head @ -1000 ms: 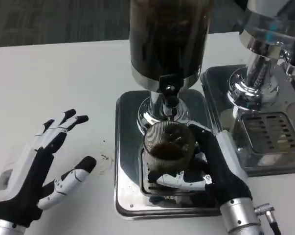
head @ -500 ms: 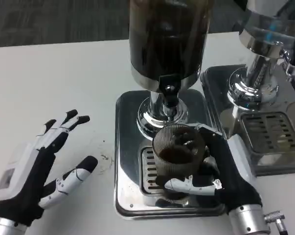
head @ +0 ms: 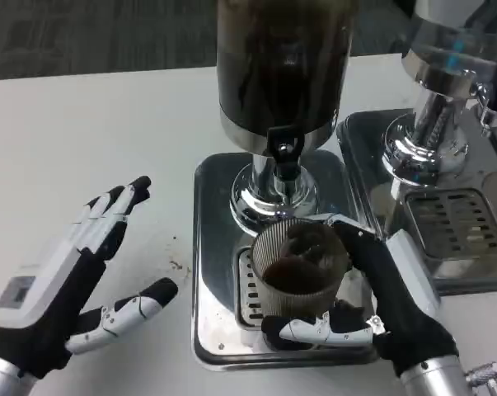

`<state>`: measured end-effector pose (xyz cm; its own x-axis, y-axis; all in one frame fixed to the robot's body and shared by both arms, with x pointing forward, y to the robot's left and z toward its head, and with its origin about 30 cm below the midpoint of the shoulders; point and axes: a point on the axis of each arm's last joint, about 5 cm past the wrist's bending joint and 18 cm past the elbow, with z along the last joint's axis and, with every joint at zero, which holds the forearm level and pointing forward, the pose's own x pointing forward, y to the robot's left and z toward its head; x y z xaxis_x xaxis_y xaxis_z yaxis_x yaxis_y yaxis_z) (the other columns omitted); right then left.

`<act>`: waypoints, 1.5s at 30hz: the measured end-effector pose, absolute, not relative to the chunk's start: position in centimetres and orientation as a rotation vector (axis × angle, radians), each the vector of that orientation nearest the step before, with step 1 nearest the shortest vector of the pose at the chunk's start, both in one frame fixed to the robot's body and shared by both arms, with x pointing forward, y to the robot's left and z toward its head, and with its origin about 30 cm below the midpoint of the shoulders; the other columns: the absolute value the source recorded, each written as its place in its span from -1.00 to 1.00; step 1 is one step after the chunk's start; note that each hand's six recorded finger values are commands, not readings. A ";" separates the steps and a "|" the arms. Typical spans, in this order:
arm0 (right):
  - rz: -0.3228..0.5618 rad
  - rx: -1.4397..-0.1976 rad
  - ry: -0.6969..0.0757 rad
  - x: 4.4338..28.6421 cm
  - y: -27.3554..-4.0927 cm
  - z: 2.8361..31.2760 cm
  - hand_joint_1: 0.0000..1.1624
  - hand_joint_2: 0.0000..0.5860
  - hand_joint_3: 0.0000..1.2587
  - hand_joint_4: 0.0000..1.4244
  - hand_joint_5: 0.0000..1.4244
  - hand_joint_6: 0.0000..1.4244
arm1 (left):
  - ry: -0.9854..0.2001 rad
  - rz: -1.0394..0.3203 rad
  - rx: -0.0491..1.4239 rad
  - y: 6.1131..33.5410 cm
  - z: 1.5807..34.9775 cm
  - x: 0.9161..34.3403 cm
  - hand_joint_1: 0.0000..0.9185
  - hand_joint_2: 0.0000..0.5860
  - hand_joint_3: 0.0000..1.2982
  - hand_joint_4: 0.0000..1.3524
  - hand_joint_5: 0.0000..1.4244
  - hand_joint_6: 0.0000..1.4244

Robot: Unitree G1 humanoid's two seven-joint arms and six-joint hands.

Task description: Grasp the cup under the faucet to collect the drink, then remove the cup.

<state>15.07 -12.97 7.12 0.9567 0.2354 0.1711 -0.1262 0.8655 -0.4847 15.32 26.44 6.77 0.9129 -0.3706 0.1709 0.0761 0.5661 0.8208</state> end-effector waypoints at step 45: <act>0.362 -0.455 -0.279 10.5 -14.7 11.4 0.87 -0.66 -0.03 0.03 0.09 0.28 | -0.332 -0.497 1.135 27.9 8.9 9.1 -1.00 -0.56 -1.00 -1.00 -1.00 -1.00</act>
